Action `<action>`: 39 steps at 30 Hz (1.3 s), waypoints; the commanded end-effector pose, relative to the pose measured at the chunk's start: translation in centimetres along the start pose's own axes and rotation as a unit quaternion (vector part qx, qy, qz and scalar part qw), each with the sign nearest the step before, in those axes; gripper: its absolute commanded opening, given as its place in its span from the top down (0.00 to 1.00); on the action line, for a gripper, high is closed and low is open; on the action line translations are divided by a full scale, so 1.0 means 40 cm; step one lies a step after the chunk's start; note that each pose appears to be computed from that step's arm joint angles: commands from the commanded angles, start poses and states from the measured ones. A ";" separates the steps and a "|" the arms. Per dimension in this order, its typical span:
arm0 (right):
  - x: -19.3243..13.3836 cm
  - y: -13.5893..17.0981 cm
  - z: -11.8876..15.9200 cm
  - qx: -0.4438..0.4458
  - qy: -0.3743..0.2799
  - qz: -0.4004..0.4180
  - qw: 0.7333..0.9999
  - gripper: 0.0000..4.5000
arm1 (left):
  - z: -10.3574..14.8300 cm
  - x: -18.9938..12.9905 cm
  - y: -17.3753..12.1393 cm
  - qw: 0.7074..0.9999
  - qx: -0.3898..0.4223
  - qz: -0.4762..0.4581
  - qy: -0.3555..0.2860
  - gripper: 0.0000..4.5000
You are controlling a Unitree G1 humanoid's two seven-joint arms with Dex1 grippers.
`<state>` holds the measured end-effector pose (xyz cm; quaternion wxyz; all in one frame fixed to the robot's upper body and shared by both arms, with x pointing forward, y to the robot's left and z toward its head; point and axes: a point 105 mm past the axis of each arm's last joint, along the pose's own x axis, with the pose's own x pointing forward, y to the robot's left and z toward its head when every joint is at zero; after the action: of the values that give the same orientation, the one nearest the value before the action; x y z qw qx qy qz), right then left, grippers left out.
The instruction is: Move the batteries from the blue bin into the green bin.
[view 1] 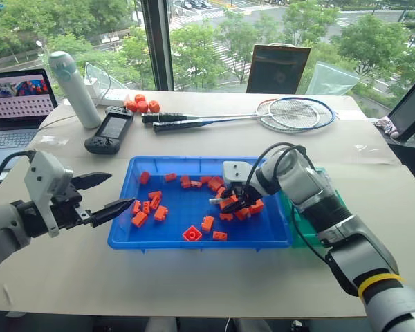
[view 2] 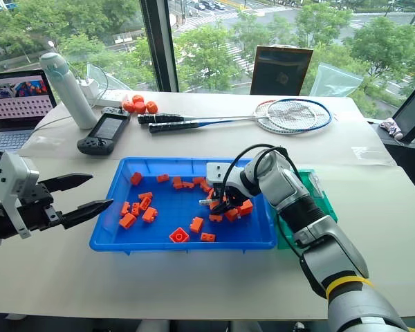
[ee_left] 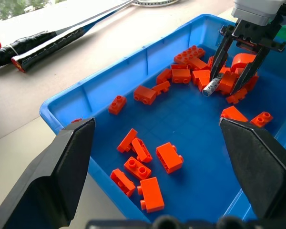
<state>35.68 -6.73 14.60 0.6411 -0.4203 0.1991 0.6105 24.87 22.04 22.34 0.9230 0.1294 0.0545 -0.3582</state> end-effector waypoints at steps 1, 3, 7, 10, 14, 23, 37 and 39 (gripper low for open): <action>-0.007 -0.007 0.028 -0.007 -0.017 -0.018 1.000 0.63 | 0.017 -0.001 0.005 1.000 0.020 -0.001 -0.008 0.00; -0.014 -0.010 0.102 -0.018 -0.078 -0.019 0.997 0.63 | 0.015 -0.001 0.006 1.000 0.019 -0.002 -0.009 0.00; -0.010 0.013 0.193 -0.018 -0.146 0.011 0.989 0.63 | 0.015 0.004 0.002 1.000 0.017 -0.003 -0.014 0.00; 0.036 0.009 0.183 0.000 -0.119 0.008 0.993 0.63 | 0.019 0.005 -0.002 1.000 0.017 -0.005 -0.017 0.00; 0.073 0.008 0.154 0.004 -0.091 0.012 0.996 0.63 | 0.020 0.000 -0.002 1.000 0.021 -0.002 -0.014 0.00; 0.102 -0.017 0.110 -0.008 -0.061 0.000 0.998 0.41 | 0.021 0.000 -0.007 1.000 0.019 -0.001 -0.014 0.00; 0.024 -0.029 0.233 -0.005 -0.140 -0.009 0.990 0.01 | 0.022 0.009 -0.017 1.000 0.011 -0.014 -0.013 0.00; 0.046 -0.029 0.236 0.002 -0.136 -0.015 0.991 0.01 | 0.022 0.009 -0.016 1.000 0.011 -0.015 -0.013 0.00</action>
<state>34.52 1.58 18.84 0.6609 -0.3380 0.1074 0.6613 24.91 21.34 22.36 0.9195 0.1244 0.0506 -0.3694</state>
